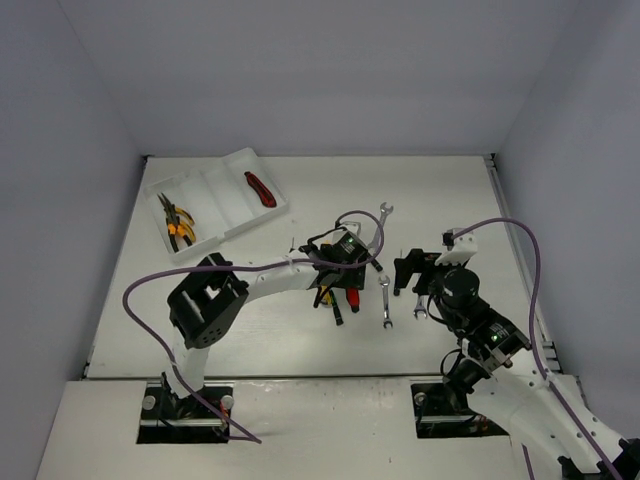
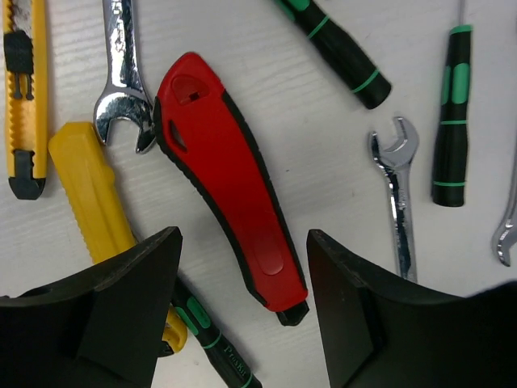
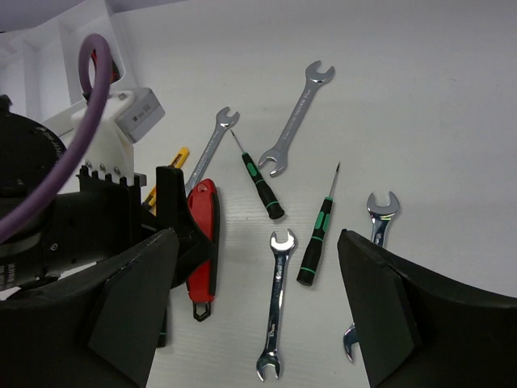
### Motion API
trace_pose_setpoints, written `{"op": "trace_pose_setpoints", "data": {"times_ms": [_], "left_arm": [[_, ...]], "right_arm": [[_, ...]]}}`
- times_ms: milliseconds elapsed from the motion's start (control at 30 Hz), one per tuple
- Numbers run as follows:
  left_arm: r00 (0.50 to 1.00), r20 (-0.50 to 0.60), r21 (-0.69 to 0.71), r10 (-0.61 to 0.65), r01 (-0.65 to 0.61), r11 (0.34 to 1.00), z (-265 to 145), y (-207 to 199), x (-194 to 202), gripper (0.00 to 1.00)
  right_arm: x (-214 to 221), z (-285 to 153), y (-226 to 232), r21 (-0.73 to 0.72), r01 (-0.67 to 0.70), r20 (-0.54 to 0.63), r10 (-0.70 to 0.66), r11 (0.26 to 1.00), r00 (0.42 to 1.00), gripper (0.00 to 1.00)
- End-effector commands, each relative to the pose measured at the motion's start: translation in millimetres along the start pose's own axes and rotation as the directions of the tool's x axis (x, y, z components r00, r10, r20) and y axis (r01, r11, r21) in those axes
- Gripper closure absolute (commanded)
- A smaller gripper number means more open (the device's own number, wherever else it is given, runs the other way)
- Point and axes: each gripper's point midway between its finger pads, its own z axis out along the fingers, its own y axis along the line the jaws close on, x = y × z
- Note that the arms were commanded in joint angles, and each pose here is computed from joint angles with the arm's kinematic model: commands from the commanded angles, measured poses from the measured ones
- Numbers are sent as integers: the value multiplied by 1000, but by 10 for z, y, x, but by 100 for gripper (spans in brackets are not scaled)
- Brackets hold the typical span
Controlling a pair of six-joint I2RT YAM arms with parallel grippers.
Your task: Sort the tools into containers
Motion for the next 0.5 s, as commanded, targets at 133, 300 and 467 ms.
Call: {"op": "trace_pose_setpoints", "data": {"times_ms": [133,300,467], "left_arm": [[996,-18,-1,-86,86,996,211,-49,15,47],[996,-19,1,-92,92,996,235,-69,25,64],[995,31,24,-91,90,996,32,-107,-141,95]], "right_arm": [[-68,21,-58,34,-31,45,29,999,999,22],[-58,18,-81,43,-32,48,30,999,998,22],[-68,13,-95,49,-31,54,28,998,998,22]]}}
